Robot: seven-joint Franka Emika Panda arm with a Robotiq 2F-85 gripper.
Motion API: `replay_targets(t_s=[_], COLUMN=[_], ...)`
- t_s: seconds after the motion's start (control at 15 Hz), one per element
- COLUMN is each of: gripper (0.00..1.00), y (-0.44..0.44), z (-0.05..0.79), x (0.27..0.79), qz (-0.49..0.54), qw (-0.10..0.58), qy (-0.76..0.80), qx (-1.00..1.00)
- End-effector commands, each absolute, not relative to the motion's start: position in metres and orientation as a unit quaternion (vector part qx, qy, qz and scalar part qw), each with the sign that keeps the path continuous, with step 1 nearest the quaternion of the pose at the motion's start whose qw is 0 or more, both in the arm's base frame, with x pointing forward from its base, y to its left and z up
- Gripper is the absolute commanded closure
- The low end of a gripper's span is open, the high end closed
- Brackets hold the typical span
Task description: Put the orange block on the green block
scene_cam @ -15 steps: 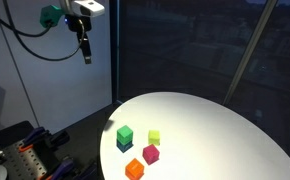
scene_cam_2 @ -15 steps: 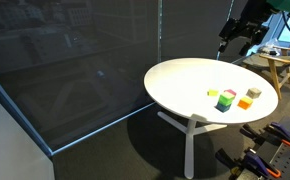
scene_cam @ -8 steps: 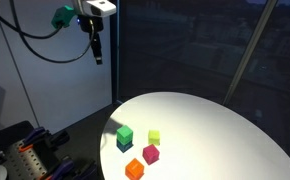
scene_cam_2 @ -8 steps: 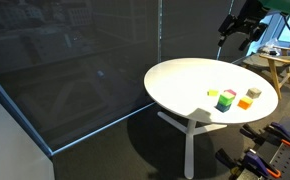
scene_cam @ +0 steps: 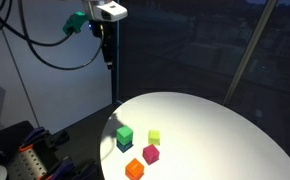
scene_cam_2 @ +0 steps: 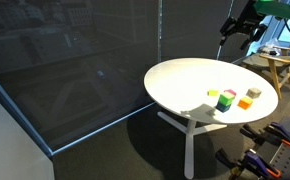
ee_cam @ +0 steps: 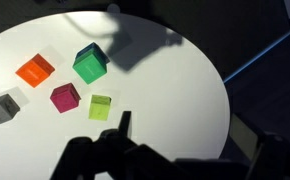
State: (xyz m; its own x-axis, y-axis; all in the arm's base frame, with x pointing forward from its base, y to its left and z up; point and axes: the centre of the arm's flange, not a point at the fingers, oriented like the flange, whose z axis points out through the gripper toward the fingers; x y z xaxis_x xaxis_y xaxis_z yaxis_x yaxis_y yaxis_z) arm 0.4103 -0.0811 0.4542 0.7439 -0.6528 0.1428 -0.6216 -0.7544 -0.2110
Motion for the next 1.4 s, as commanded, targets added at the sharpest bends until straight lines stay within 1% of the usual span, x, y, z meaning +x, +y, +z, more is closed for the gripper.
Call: replay_targets(t_s=[0.0,0.4,0.87,0.93,1.33], gripper=[0.00,0.00,0.00,0.00,0.00], y=[-0.103,-0.135,-0.170,-0.156,-0.156], z=[0.444,0.410,0.376,0.377,0.372], x=[0.423,0.424,0.425,0.414,0.415], qz=[-0.101,-0.056,-0.029,-0.031,-0.026], qw=[0.061,0.072,0.068,0.071,0.071], qy=[0.366,0.391,0.411,0.413,0.412], qx=[-0.923,-0.916,-0.909,-0.908,-0.908])
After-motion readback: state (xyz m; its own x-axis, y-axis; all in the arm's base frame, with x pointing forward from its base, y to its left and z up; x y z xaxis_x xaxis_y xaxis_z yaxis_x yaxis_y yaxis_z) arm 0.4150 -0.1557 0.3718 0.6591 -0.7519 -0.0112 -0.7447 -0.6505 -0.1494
